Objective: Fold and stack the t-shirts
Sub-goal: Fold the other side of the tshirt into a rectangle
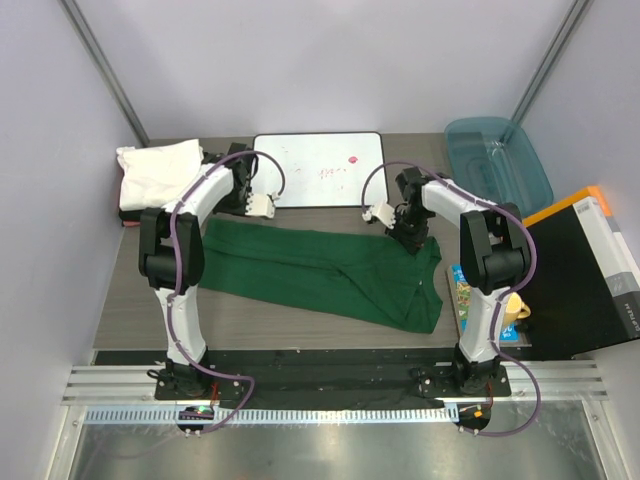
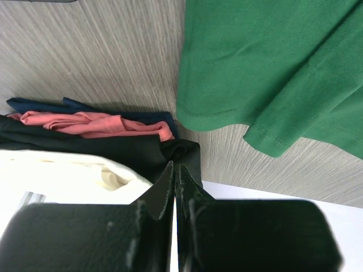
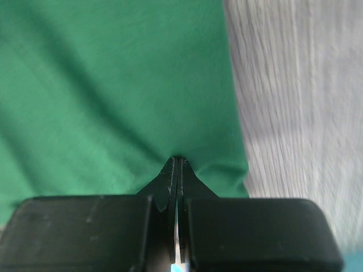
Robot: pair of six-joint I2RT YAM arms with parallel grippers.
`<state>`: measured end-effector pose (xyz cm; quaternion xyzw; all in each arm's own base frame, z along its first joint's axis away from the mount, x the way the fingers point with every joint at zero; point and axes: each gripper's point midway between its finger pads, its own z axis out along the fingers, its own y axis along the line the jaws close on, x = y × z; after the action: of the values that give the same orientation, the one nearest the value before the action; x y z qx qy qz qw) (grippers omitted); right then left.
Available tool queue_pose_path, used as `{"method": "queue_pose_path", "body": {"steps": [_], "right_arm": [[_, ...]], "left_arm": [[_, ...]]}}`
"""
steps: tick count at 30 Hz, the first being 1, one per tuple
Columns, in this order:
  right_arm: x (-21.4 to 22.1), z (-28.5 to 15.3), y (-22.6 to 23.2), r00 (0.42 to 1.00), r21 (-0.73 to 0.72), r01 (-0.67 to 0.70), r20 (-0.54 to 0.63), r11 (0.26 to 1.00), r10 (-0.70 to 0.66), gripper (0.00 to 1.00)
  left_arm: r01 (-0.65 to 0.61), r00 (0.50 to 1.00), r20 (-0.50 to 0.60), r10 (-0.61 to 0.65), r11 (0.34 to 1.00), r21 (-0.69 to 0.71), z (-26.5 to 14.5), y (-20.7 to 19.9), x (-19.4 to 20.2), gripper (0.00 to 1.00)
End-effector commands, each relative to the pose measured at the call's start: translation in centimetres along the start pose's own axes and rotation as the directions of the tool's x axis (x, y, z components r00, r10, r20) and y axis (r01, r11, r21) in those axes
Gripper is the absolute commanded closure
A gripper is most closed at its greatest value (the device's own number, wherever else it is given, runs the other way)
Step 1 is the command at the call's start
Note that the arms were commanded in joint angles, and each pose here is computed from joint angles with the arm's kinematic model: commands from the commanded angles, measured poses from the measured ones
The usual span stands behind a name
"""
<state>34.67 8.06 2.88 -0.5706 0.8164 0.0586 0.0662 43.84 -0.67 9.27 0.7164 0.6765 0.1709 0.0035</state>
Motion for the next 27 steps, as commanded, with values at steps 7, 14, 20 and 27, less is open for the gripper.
{"method": "queue_pose_path", "body": {"steps": [7, 14, 20, 27], "right_arm": [[-0.4, 2.7, -8.4, 0.999, 0.213, -0.043, -0.023, 0.976, 0.049, 0.99], [1.0, 1.6, -19.2, 0.99, 0.501, -0.09, -0.051, 0.86, 0.134, 0.99], [0.3, -1.7, -21.2, 0.989, 0.555, -0.13, 0.013, 0.822, 0.147, 0.85], [-4.5, -8.9, -15.7, 0.979, 0.426, -0.13, 0.199, 0.895, 0.048, 0.59]], "left_arm": [[0.041, 0.999, -0.001, -0.041, 0.997, -0.06, -1.7, 1.4, 0.2, 1.0], [0.066, 0.997, -0.044, -0.07, 0.995, -0.076, -1.0, 1.7, 0.7, 1.0], [0.086, 0.994, -0.053, -0.092, 0.99, -0.11, -0.9, 2.2, 0.9, 1.0], [0.102, 0.994, -0.016, -0.105, 0.986, -0.134, -1.5, 2.8, 0.2, 0.53]]}}
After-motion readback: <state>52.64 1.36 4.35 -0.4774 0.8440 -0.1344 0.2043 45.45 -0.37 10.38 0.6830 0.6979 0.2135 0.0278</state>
